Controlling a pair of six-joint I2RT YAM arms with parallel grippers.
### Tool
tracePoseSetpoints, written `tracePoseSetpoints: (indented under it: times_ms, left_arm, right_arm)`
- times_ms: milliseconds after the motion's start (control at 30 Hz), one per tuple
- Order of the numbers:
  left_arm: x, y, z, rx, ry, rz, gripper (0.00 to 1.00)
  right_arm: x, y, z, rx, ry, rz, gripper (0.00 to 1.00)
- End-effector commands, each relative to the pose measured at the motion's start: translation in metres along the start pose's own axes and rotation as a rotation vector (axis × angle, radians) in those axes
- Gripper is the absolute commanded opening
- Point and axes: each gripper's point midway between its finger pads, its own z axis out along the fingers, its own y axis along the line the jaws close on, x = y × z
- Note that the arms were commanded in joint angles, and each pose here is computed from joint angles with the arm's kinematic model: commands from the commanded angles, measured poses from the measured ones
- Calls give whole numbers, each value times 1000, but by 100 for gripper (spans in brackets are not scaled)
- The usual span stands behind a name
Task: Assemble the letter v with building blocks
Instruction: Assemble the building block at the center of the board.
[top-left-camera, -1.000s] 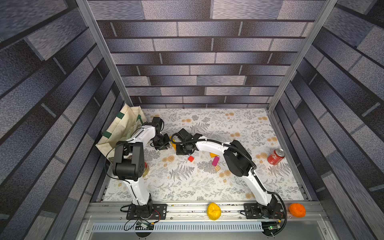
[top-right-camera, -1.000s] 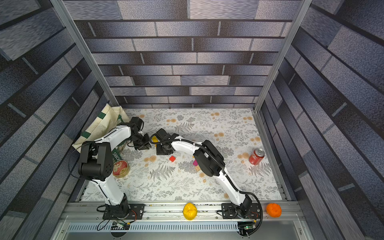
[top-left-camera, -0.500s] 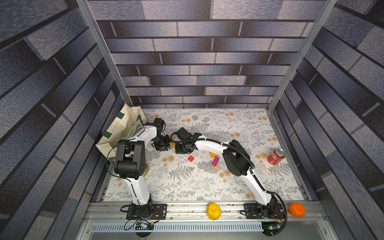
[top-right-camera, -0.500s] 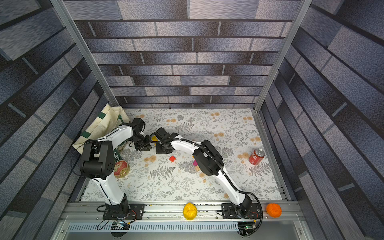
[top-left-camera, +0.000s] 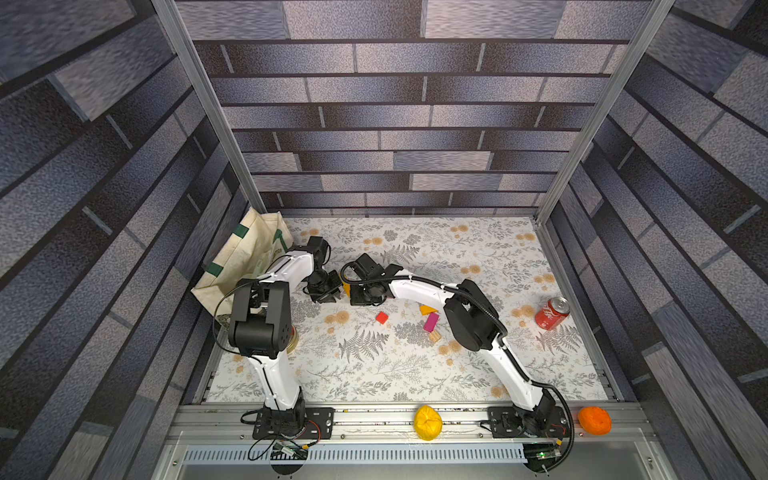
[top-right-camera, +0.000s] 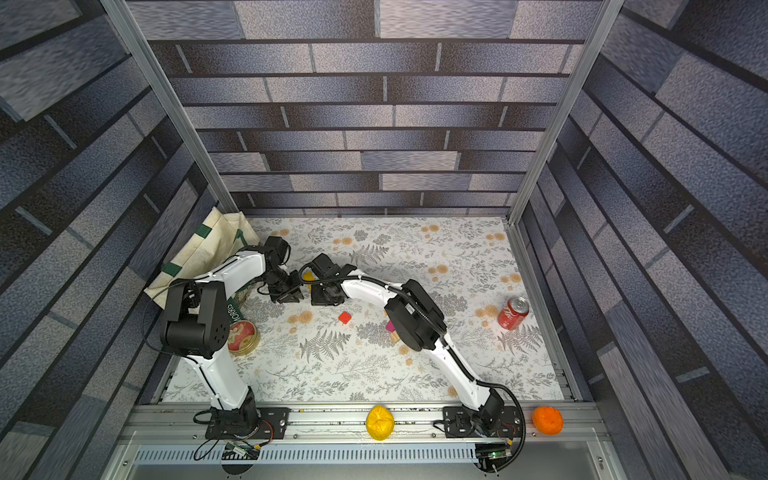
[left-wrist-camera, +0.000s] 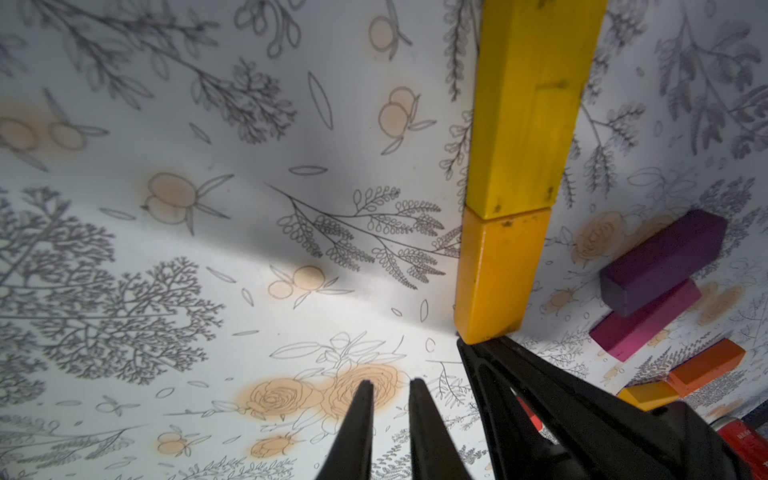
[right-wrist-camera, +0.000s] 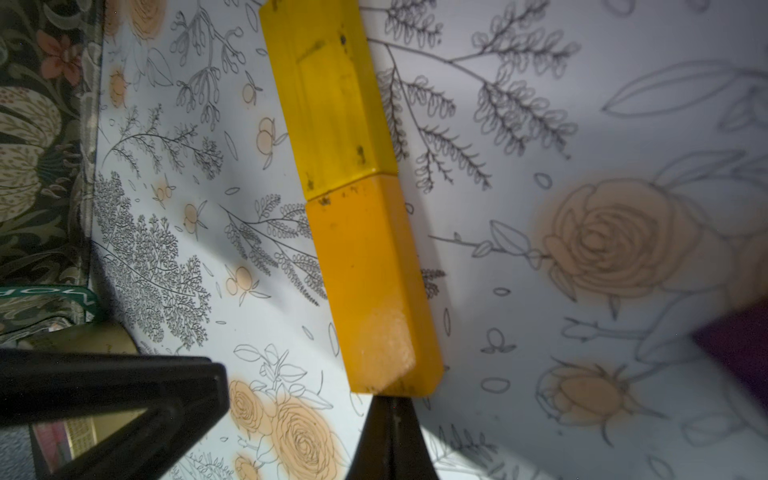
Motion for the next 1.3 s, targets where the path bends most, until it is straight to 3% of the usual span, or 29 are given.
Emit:
tracePoseSetpoints:
  times_ms: [0,967,1267]
  left_arm:
    - [1,4,1,-33,13,-2,19]
    - [1,6,3,-47,17,-3,20]
    - [2,3,1,-37,16,0,20]
  right_arm:
    - [10,-26,17,75,46,37,0]
    - [2,-36,22,98,38,58,0]
    - [8,-31,2,72,41,69,0]
